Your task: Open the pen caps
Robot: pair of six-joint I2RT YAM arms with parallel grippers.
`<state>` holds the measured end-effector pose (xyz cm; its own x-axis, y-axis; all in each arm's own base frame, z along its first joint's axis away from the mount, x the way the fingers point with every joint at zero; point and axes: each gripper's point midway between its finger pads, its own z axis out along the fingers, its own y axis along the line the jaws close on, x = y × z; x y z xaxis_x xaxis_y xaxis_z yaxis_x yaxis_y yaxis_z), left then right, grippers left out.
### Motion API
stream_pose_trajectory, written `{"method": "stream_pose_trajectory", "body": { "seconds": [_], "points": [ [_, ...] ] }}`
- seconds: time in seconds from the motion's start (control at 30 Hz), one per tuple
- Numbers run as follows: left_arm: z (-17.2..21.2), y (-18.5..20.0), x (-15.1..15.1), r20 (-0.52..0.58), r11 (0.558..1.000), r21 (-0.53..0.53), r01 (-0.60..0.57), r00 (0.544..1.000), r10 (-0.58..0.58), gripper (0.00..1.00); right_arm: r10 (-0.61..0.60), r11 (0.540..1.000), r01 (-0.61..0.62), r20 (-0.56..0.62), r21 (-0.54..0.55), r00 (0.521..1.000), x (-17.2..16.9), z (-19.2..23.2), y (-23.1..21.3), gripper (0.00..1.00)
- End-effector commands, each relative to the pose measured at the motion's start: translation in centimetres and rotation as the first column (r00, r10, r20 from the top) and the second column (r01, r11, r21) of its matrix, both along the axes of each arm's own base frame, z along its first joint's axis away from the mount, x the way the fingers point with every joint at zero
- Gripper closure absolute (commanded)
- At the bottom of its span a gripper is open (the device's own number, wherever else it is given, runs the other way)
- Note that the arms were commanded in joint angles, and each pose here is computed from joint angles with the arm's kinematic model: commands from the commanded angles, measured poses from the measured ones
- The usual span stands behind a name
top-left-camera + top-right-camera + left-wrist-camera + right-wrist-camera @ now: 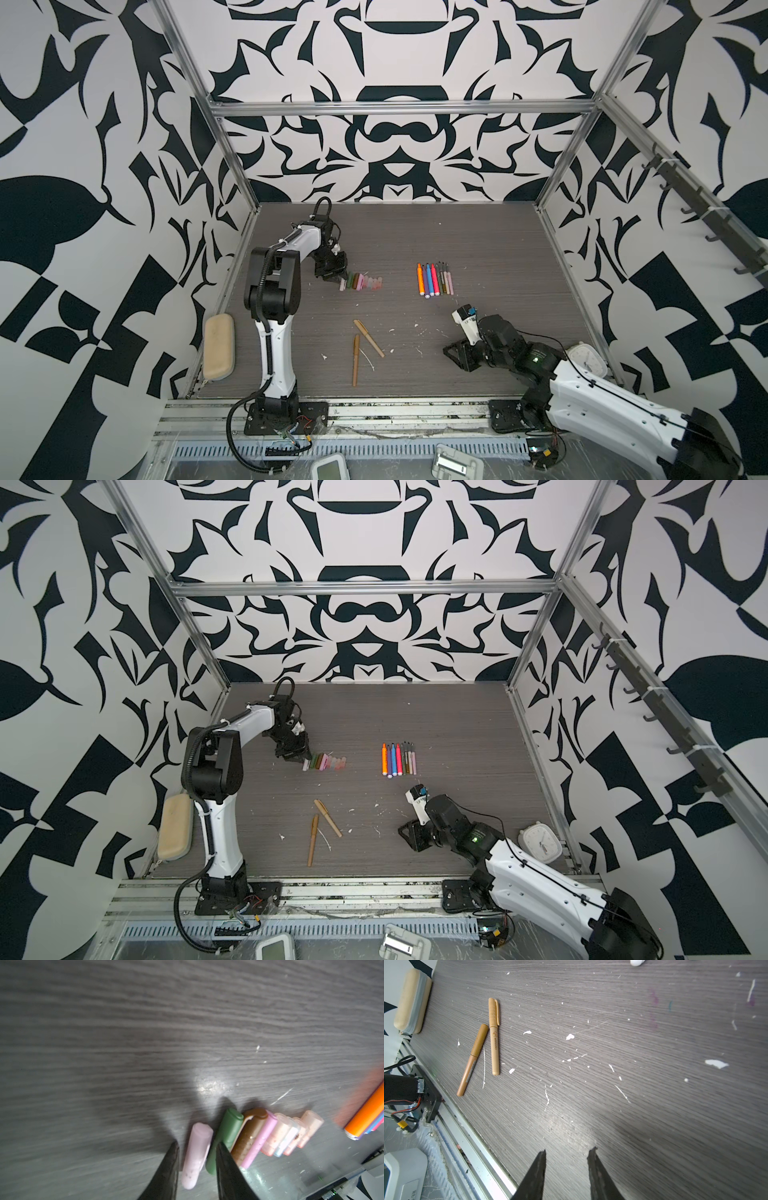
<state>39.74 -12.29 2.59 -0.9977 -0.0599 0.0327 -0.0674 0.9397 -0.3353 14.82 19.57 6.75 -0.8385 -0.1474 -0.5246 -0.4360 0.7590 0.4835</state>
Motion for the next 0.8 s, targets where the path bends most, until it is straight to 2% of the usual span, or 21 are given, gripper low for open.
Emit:
{"method": "stream_pose_trajectory", "body": {
  "seconds": [0.0, 0.13, 0.77],
  "points": [
    [0.58, -0.24, -0.08, -0.010, 1.000, -0.027, -0.004, 1.000, 0.004, 0.67, -0.004, 1.000, 0.004, 0.023, 0.012, 1.000, 0.43, 0.59, 0.35, 0.63],
    [0.78, -1.03, -0.10, -0.014, 0.997, -0.076, -0.008, 1.000, 0.007, 0.67, -0.004, 1.000, 0.004, 0.023, 0.012, 1.000, 0.43, 0.58, 0.34, 0.63],
    [0.99, -0.94, 0.07, -0.011, 0.997, -0.070, -0.015, 1.000, 0.014, 0.67, -0.010, 1.000, 0.010, 0.023, 0.005, 1.000, 0.51, 0.51, 0.27, 0.63]
  ]
}}
